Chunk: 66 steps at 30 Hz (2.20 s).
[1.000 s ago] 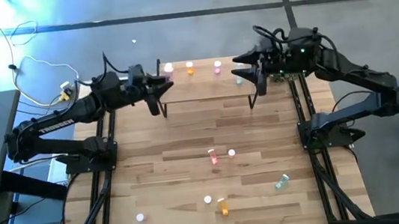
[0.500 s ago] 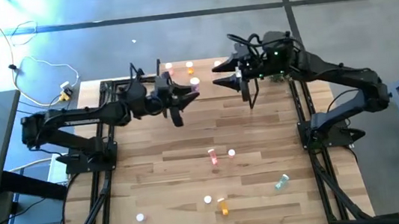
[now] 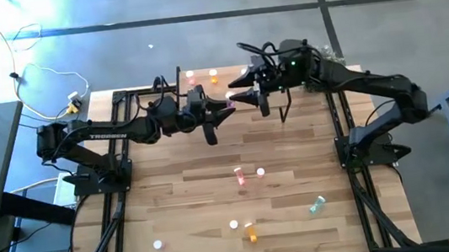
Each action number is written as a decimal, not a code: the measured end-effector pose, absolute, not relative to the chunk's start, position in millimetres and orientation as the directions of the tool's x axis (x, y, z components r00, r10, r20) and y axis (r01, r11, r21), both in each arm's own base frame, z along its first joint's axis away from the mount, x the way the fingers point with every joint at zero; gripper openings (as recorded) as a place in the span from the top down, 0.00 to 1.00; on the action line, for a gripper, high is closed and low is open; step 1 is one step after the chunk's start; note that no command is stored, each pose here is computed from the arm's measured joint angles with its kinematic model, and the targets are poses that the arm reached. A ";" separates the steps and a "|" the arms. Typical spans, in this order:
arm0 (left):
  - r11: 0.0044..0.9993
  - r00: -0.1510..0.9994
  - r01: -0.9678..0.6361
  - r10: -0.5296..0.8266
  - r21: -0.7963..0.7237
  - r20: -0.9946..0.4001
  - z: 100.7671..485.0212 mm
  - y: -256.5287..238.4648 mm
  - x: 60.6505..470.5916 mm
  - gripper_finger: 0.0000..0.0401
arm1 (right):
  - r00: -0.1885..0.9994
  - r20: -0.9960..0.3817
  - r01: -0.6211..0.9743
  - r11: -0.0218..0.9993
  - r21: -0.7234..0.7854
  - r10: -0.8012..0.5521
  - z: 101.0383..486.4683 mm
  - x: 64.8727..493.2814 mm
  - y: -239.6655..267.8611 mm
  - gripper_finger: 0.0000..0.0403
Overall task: Pick and place medicine bottles onto shelf by color
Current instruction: Put the top purple pill bottle on the shelf aligned with the other purple pill bottle
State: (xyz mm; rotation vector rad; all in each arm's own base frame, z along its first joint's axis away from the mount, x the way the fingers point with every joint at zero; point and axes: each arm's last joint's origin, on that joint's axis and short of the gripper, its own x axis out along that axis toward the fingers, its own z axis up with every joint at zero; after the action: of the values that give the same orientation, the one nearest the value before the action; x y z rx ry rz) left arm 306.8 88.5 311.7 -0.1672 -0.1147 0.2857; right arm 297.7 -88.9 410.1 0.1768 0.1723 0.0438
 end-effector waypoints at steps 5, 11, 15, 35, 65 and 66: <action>0.942 0.949 -0.282 0.301 -0.181 0.090 311.9 88.8 306.6 0.77 | 0.978 -0.184 -0.059 0.980 0.188 0.094 404.2 305.1 -84.8 0.51; 0.941 0.948 -0.285 0.304 -0.181 0.090 311.9 88.9 306.6 0.77 | 0.981 -0.180 -0.041 0.982 0.183 0.075 404.0 306.5 -85.3 0.53; 0.941 0.948 -0.285 0.304 -0.181 0.090 311.8 88.9 306.6 0.77 | 0.980 -0.184 -0.038 0.980 0.195 0.075 403.6 306.4 -85.2 0.60; 0.940 0.949 -0.287 0.306 -0.182 0.082 311.1 89.4 306.5 0.70 | 0.979 -0.199 -0.010 0.980 0.199 0.051 401.9 306.6 -86.0 0.73; 0.904 0.902 -0.418 0.425 -0.092 0.075 366.5 102.3 218.6 0.43 | 0.830 -0.050 0.555 0.831 -0.014 -0.555 462.0 242.8 -122.2 0.73; 0.903 0.901 -0.420 0.427 -0.084 0.082 368.1 101.9 216.5 0.43 | 0.823 -0.050 0.566 0.824 -0.012 -0.566 462.1 242.3 -122.4 0.73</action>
State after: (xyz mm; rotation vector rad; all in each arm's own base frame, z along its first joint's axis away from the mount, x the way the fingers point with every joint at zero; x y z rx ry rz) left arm 216.5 101.9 368.1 -0.0650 -0.0996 0.4385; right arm 242.3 -122.4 462.1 0.0029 0.0518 -0.6016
